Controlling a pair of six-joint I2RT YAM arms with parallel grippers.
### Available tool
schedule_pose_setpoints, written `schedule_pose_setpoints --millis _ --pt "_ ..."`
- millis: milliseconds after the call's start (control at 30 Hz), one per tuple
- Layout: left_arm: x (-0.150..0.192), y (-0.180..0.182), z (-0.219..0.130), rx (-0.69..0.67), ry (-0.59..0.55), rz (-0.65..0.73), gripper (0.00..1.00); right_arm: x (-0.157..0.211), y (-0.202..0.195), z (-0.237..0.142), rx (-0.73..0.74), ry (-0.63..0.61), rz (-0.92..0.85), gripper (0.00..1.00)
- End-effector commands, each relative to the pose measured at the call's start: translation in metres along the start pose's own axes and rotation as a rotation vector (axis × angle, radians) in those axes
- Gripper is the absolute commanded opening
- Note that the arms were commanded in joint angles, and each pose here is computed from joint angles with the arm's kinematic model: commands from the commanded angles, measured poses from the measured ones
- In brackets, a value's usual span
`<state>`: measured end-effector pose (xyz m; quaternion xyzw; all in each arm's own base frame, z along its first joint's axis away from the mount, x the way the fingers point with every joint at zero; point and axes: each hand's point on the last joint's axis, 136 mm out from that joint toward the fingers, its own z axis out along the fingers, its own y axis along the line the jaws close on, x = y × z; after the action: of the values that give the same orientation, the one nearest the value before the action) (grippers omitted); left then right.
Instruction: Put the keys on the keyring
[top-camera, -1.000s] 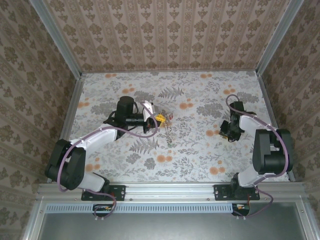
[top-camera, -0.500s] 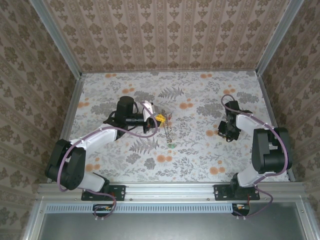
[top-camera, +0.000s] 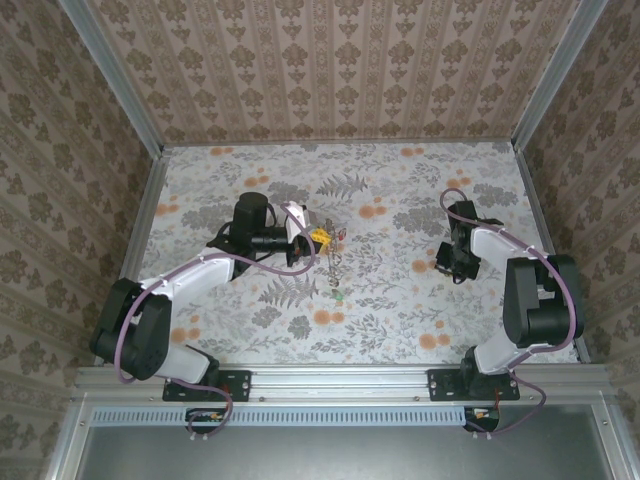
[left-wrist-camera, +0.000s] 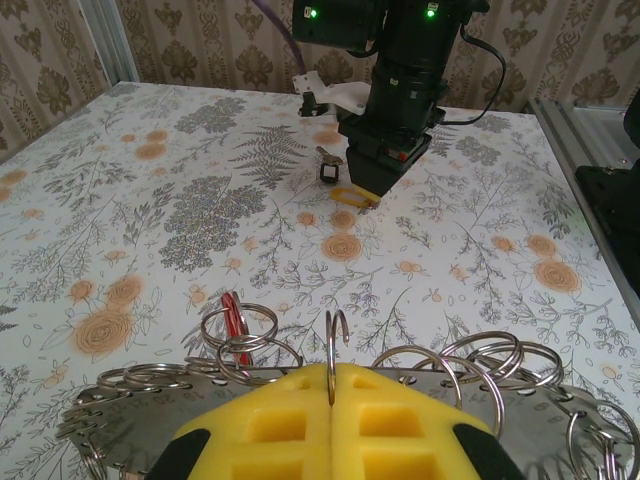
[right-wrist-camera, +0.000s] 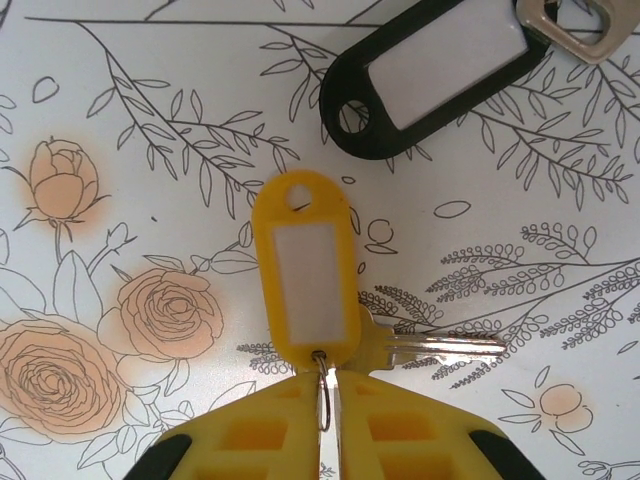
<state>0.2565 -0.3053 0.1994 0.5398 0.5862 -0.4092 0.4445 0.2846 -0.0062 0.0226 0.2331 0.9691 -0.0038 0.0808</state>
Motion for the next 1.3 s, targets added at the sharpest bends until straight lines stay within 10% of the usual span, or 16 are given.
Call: schedule_pose_setpoints --millis 0,1267 --pt "-0.01 -0.008 -0.002 0.031 -0.024 0.028 0.0 -0.003 0.003 -0.005 0.004 -0.005 -0.015 0.13" --pt "-0.013 -0.006 -0.001 0.031 -0.015 0.027 0.0 -0.014 0.025 -0.021 -0.057 -0.095 -0.116 0.02"
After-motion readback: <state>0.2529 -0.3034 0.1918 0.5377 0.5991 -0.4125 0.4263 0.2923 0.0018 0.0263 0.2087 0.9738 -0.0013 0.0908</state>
